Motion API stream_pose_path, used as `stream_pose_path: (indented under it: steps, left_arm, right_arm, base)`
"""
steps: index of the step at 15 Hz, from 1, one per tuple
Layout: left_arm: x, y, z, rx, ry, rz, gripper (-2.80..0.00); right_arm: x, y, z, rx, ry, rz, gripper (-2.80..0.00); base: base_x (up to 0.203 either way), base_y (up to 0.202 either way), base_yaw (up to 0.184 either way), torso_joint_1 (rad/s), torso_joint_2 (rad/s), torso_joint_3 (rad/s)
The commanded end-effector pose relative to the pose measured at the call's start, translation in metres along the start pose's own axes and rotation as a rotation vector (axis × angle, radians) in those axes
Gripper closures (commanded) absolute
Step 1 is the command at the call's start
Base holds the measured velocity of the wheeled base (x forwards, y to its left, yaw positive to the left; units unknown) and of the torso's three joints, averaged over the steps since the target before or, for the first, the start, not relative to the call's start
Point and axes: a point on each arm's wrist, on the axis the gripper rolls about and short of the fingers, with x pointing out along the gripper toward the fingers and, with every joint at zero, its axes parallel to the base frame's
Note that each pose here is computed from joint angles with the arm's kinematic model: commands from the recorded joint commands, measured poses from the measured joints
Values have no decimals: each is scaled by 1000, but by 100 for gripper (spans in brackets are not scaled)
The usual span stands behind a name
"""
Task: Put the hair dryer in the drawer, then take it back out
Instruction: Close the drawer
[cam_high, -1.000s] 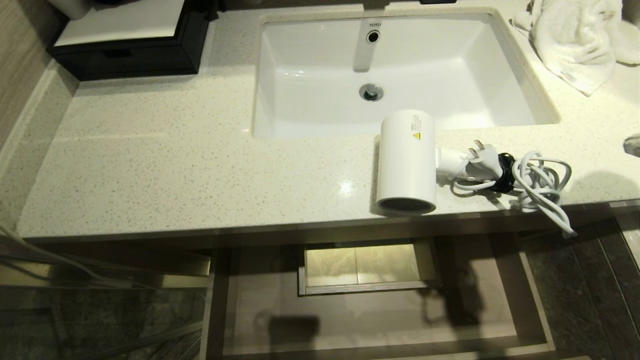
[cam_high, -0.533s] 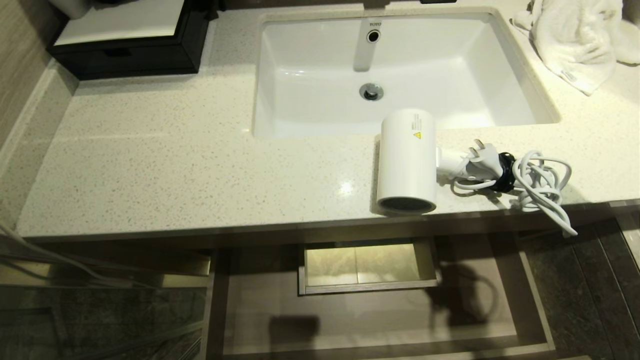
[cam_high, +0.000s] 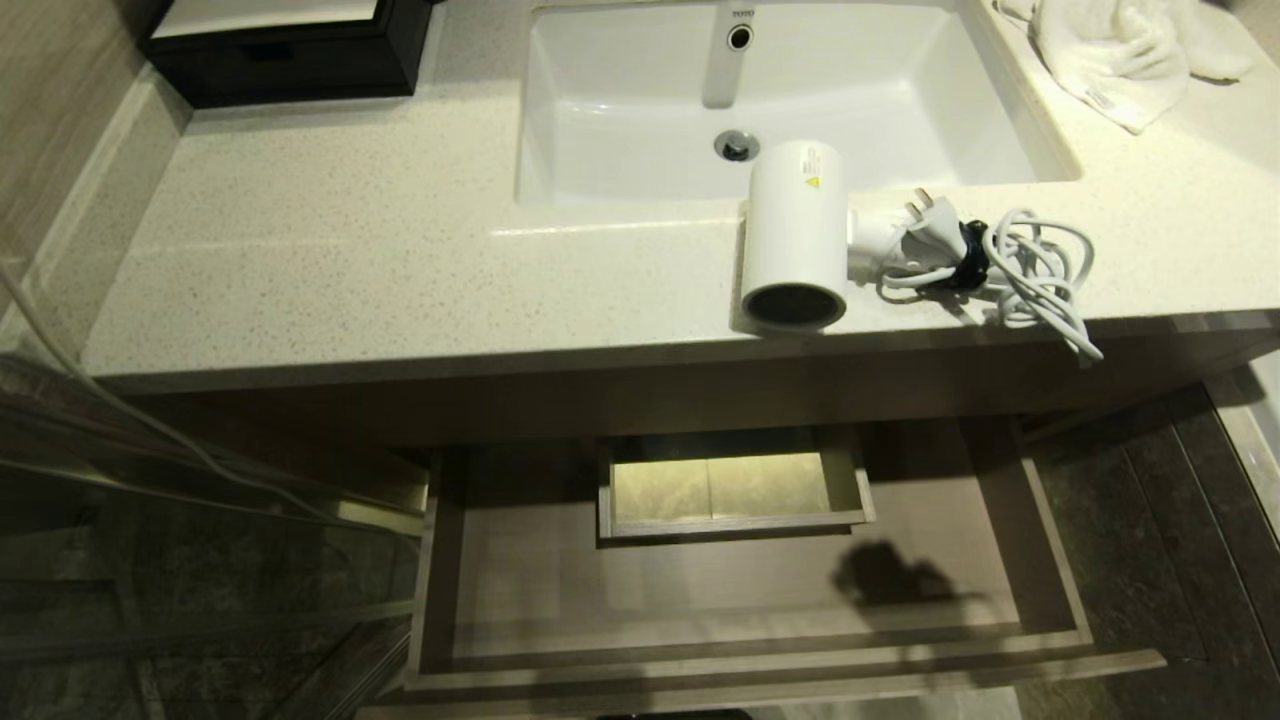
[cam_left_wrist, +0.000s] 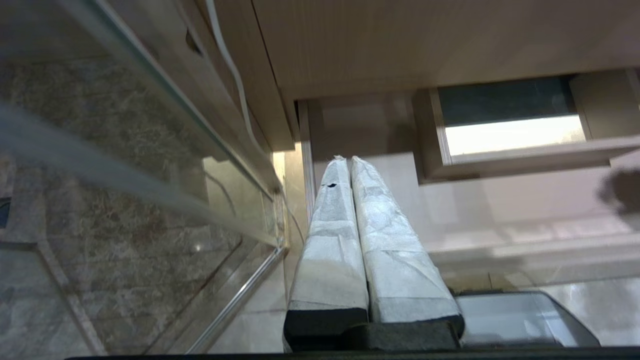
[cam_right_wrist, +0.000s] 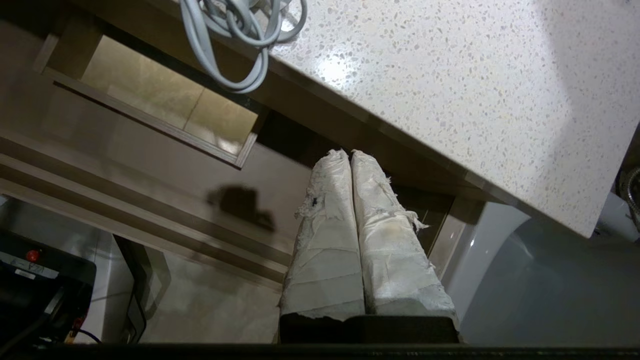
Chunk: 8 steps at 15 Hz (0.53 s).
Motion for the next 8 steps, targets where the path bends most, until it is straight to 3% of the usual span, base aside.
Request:
stream_pose_path:
  steps: [1,4,8]
  left_arm:
    - [0,0,0,0,2,-1,0]
    - [0,0,0,0,2,-1,0]
    - [0,0,0,0,2,-1,0]
  right_arm:
    - [-4,9,-12,16,-32,-19,0]
    - [-13,14,-17,81,-65,-39,0]
    - [-14,17,-22,89,-71,-43,0]
  base:
    - [0,0,0,-320,88,-232]
    - [0,0,0,-304,58,-250]
    - [0,0,0,-281,15,-270]
